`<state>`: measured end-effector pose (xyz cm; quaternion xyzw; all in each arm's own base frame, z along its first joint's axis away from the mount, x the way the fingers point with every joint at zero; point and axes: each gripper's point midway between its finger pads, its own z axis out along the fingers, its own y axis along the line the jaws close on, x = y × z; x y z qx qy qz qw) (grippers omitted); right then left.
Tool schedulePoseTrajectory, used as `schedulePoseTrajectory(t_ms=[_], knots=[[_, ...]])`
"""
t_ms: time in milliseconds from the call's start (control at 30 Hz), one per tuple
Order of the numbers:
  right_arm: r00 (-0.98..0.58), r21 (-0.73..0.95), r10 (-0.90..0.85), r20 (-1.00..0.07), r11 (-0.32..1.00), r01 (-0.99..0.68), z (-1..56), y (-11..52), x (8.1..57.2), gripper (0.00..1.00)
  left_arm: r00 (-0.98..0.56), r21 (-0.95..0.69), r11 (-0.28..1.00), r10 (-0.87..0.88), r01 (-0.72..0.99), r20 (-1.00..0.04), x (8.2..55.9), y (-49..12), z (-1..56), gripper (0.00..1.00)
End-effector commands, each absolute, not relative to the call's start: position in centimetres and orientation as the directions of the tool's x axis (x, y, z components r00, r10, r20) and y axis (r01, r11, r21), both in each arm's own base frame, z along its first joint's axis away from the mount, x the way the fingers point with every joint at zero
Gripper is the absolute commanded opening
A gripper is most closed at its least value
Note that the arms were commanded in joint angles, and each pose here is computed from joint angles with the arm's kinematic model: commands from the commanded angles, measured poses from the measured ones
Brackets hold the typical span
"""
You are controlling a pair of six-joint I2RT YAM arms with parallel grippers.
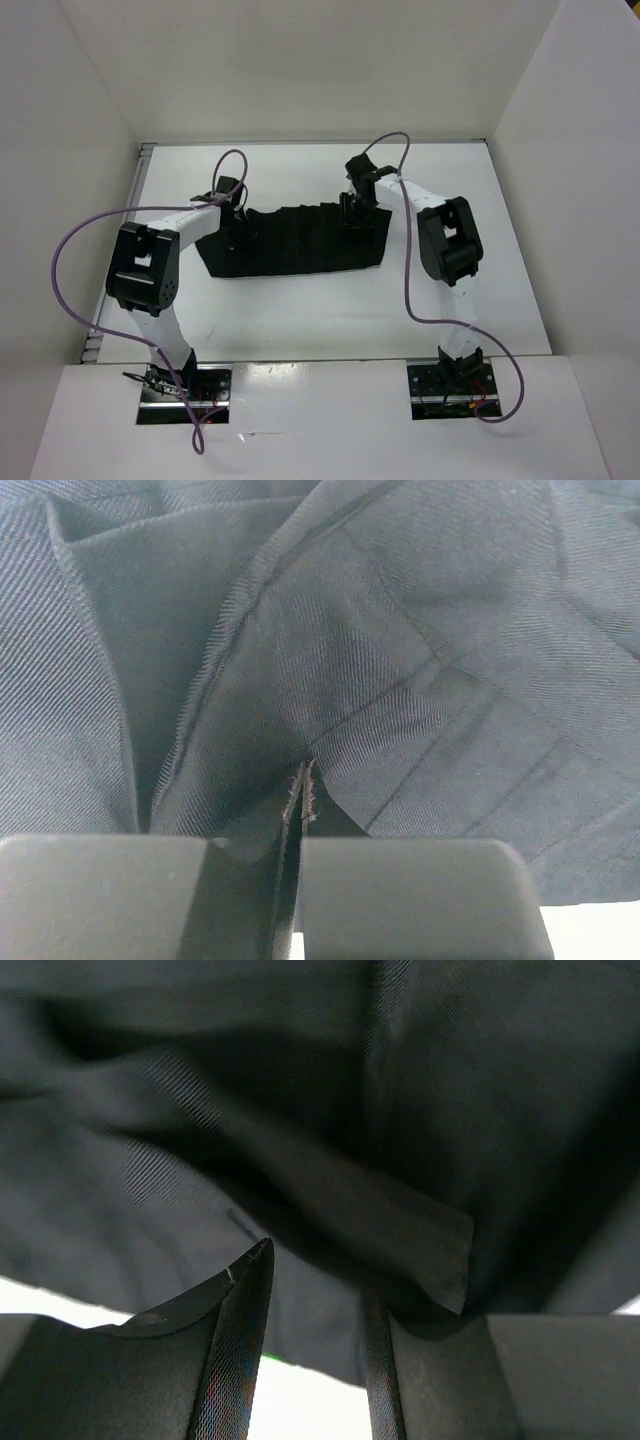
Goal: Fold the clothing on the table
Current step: Fold the skirt
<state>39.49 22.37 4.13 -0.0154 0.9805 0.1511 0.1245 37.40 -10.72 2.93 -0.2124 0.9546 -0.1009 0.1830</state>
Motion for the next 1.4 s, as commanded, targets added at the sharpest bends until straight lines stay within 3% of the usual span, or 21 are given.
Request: schedulePoseTrajectory(t_ms=[0,133,267,433,500,533,600,667,1000,1367], knots=[[-0.963,0.264,0.003,-0.271,0.962,-0.072,2.3,22.1,41.4,0.44,-0.832,-0.216,0.879,-0.473,-0.425,-0.290,36.2,-9.6,1.9,0.00],[-0.972,0.253,0.030,-0.233,0.967,-0.031,0.7,21.0,41.4,0.44,-0.835,-0.218,0.883,-0.466,-0.416,-0.293,35.9,-9.9,1.9,0.00],[-0.953,0.267,0.068,-0.295,0.964,-0.014,3.5,19.5,42.2,0.45,-0.853,-0.193,0.893,-0.447,-0.407,-0.267,35.7,-10.2,0.4,0.00],[-0.924,0.241,0.112,-0.365,0.970,0.022,7.7,17.4,40.7,0.46,-0.849,-0.217,0.903,-0.423,-0.370,-0.315,38.9,-10.8,1.0,0.00],[-0.896,0.237,0.142,-0.420,0.971,0.043,10.4,16.1,39.9,0.51,-0.861,-0.231,0.911,-0.401,-0.341,-0.314,40.2,-11.7,0.8,0.00],[-0.886,0.240,0.157,-0.436,0.969,0.054,11.2,15.8,39.5,0.60,-0.867,-0.223,0.916,-0.391,-0.333,-0.309,40.6,-11.8,0.4,0.00],[-0.864,0.250,0.193,-0.464,0.965,0.082,13.1,14.4,38.6,0.69,-0.857,-0.247,0.920,-0.378,-0.305,-0.351,42.8,-12.7,1.9,0.00],[-0.858,0.253,0.203,-0.471,0.963,0.088,13.6,13.9,38.1,0.70,-0.860,-0.249,0.926,-0.362,-0.285,-0.361,43.7,-13.4,2.1,0.00],[-0.884,0.196,0.275,-0.379,0.957,0.214,8.0,11.1,36.8,0.76,-0.853,-0.277,0.925,-0.355,-0.261,-0.382,44.8,-13.9,3.6,0.00],[-0.887,0.362,0.373,-0.274,0.894,0.264,3.2,12.7,38.5,0.76,-0.874,-0.250,0.931,-0.342,-0.266,-0.346,42.2,-13.3,2.5,0.00]])
